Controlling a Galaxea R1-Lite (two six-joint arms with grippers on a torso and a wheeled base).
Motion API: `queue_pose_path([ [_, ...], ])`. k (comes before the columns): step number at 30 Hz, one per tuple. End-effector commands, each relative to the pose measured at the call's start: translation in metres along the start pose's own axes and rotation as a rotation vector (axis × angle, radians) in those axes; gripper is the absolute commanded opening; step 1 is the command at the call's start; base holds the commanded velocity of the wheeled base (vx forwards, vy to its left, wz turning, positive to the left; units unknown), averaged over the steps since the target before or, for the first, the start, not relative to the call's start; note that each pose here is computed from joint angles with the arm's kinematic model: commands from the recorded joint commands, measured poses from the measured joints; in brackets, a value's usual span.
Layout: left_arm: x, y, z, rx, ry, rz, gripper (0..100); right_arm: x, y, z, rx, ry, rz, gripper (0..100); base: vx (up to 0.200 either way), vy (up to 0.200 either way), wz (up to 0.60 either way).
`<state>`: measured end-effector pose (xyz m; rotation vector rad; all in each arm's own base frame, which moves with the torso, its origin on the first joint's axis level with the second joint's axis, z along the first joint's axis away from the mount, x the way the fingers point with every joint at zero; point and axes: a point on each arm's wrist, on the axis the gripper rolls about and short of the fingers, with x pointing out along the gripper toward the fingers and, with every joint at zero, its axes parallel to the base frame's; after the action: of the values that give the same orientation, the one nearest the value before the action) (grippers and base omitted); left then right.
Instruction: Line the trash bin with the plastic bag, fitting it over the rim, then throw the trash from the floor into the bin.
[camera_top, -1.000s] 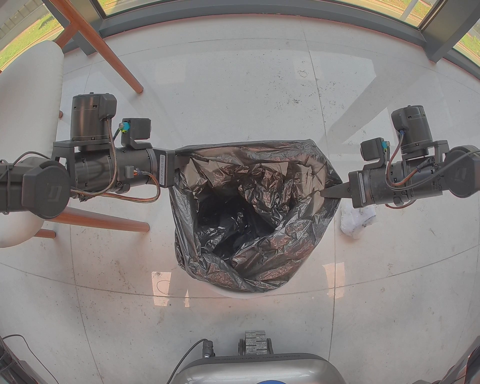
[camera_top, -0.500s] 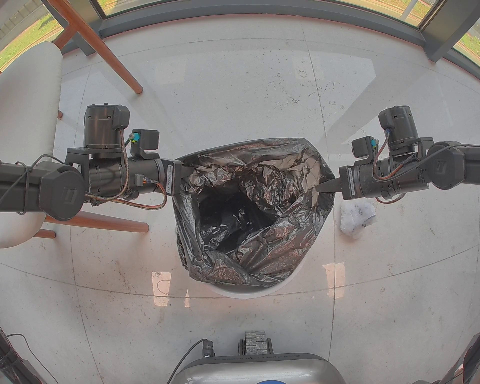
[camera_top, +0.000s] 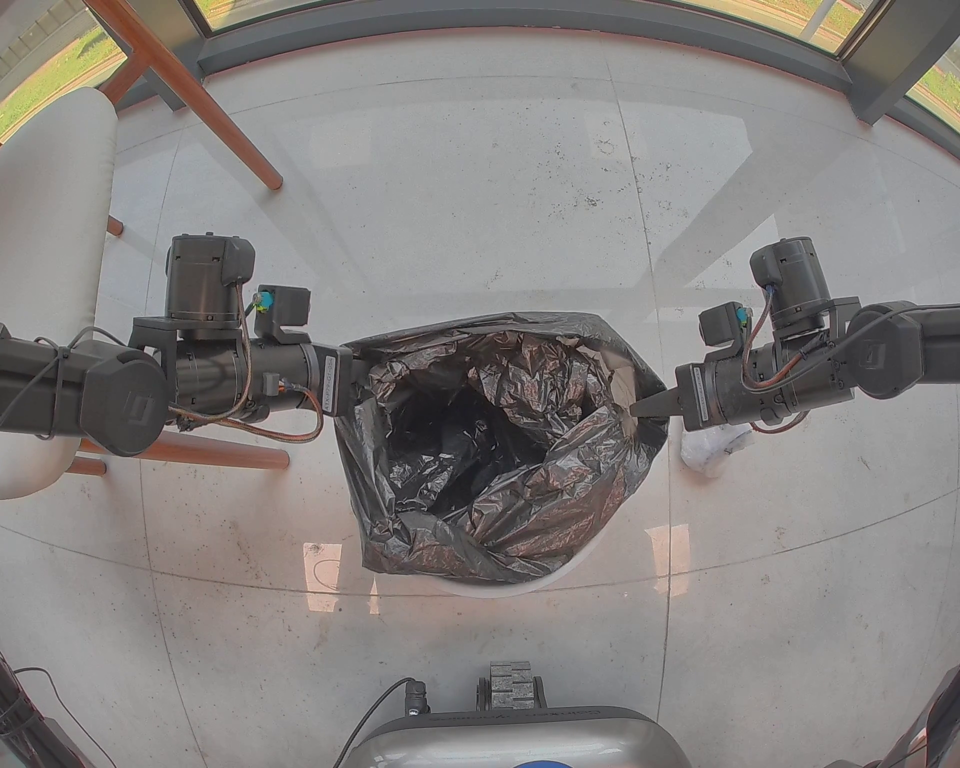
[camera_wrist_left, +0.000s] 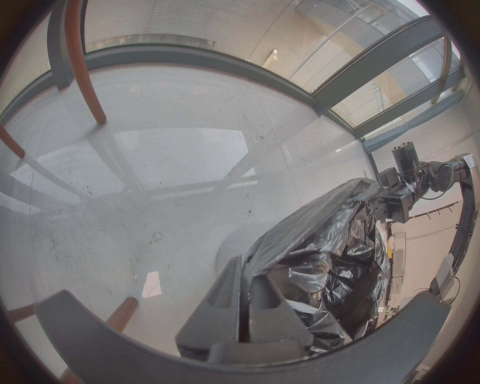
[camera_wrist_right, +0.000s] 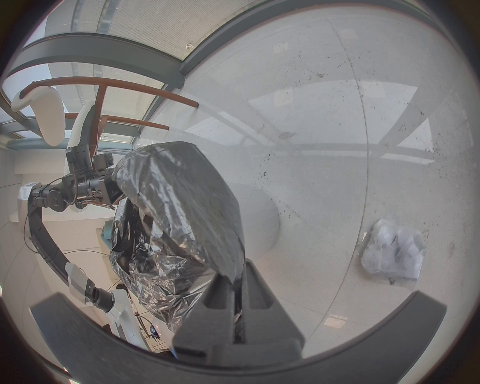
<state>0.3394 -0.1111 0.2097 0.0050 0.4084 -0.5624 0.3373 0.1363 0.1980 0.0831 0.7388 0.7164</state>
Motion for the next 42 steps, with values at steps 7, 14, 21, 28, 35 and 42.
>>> queue_pose_path([
  [7, -0.03, -0.015, -0.011, 0.005, 0.013, -0.019, 0, -0.019, 0.009, -0.015, 0.002, 0.014, 0.01, 0, 0.0, 0.0, 0.0],
  [14, -0.044, -0.028, -0.015, 0.028, 0.01, -0.038, 0, -0.023, 0.01, -0.018, 0.0, 0.013, 0.01, 0, 0.0, 0.0, 0.0],
  [21, -0.044, -0.028, -0.023, 0.108, 0.035, -0.016, 0, -0.023, 0.01, -0.02, 0.001, 0.019, 0.008, 0, 0.0, 0.0, 0.0],
  [28, -0.044, -0.035, -0.023, 0.118, 0.033, -0.034, 0, -0.032, 0.015, -0.021, -0.005, 0.006, 0.01, 100, 0.0, 0.0, 0.0],
  [35, -0.052, -0.038, -0.018, 0.126, 0.008, -0.033, 0, -0.063, 0.024, -0.028, -0.007, -0.034, 0.0, 100, 0.0, 0.0, 0.0],
  [42, -0.058, -0.039, -0.015, 0.128, 0.0, -0.005, 0, -0.087, 0.03, -0.048, -0.002, -0.04, -0.003, 100, 0.0, 0.0, 0.0],
])
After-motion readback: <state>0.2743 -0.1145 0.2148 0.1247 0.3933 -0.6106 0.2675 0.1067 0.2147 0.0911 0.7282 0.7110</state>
